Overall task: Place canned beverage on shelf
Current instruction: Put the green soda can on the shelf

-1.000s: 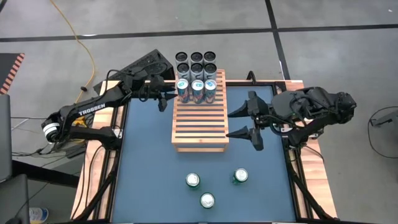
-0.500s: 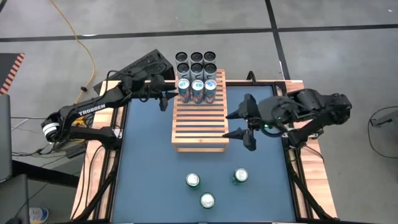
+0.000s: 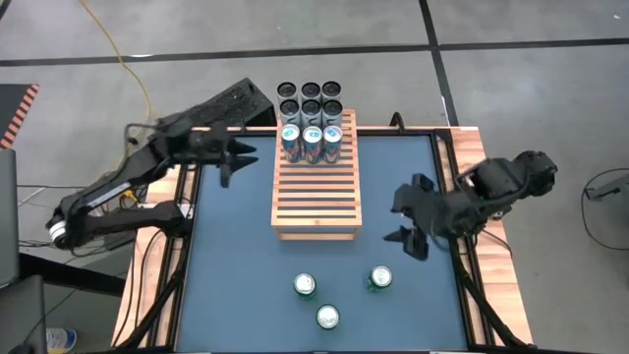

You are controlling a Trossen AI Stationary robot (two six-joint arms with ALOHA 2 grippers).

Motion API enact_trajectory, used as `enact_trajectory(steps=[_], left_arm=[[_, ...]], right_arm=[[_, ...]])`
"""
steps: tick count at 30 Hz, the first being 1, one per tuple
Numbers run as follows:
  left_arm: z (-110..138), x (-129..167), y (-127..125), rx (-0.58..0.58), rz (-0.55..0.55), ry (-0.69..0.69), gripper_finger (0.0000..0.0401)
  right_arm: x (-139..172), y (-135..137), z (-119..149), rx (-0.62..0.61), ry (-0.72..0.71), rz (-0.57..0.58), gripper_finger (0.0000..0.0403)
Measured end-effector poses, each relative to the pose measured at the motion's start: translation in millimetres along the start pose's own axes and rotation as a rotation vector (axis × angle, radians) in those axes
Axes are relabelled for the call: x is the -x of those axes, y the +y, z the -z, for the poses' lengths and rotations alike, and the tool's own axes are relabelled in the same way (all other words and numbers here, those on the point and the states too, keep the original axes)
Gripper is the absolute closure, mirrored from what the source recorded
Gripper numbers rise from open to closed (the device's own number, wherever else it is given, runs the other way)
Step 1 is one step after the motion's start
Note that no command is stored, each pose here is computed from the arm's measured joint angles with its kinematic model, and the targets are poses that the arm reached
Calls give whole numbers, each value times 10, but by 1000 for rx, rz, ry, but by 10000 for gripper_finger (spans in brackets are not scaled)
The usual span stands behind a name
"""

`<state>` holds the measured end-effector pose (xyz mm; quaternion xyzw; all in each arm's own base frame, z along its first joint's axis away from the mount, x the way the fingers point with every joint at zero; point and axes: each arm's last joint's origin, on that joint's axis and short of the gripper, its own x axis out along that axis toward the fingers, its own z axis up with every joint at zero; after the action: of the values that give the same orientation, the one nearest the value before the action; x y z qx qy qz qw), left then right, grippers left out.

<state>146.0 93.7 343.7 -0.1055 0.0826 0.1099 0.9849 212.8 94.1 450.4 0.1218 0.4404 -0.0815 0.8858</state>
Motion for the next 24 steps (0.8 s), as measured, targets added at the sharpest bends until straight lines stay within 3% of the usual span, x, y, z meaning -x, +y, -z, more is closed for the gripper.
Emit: enact_trajectory(steps=[5, 9, 15, 24], left_arm=[[-119, 351, -249, 108, 145, -130, 262], [-138, 522, -376, 190, 210, -169, 262], [-140, 623, -479, 182, 266, -194, 262], [-147, 496, -528, 135, 265, -193, 241]], right_arm=[[-100, 239, 199, 4, 132, 25, 127], [-239, 457, 297, 74, 182, 42, 127], [-579, 765, 409, 227, 265, 86, 124], [-1273, 993, 458, 308, 487, 123, 34]])
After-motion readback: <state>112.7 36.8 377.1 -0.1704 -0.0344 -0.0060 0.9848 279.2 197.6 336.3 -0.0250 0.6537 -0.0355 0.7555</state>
